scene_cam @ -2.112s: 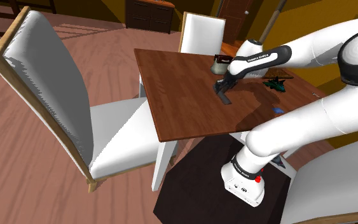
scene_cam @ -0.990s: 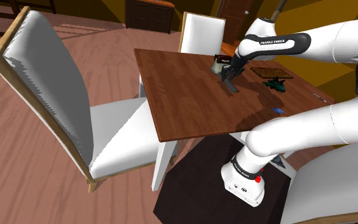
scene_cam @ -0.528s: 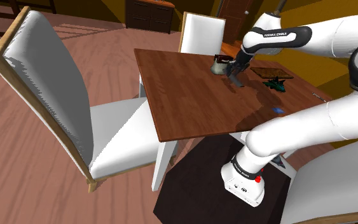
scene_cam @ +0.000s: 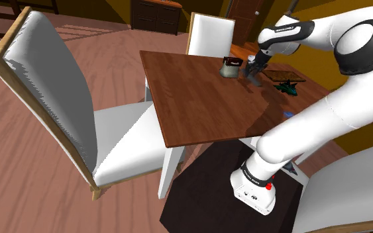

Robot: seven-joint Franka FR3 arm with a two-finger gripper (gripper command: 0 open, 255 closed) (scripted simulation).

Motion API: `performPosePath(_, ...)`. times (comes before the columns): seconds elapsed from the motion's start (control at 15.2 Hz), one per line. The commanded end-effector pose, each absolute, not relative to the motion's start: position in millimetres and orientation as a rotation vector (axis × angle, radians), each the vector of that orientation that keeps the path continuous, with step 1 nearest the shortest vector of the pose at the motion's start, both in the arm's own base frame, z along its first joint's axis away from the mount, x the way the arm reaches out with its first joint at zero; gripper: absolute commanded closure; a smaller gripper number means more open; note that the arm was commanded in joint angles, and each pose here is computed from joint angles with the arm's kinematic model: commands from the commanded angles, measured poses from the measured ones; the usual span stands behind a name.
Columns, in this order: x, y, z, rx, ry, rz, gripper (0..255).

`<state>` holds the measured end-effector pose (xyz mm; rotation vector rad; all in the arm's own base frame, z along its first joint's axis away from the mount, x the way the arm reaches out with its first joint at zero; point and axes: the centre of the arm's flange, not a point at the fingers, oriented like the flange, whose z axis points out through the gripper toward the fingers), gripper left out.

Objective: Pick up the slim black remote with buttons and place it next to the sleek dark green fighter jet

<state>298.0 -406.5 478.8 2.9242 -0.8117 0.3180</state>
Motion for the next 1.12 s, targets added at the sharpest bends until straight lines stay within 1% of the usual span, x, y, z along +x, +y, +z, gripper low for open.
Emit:
performPosePath(0.0,296.3,-431.7,480.0,2.924,-0.807,0.318,255)
performPosePath(1.06,273.9,-641.7,480.0,2.924,-0.807,0.318,255)
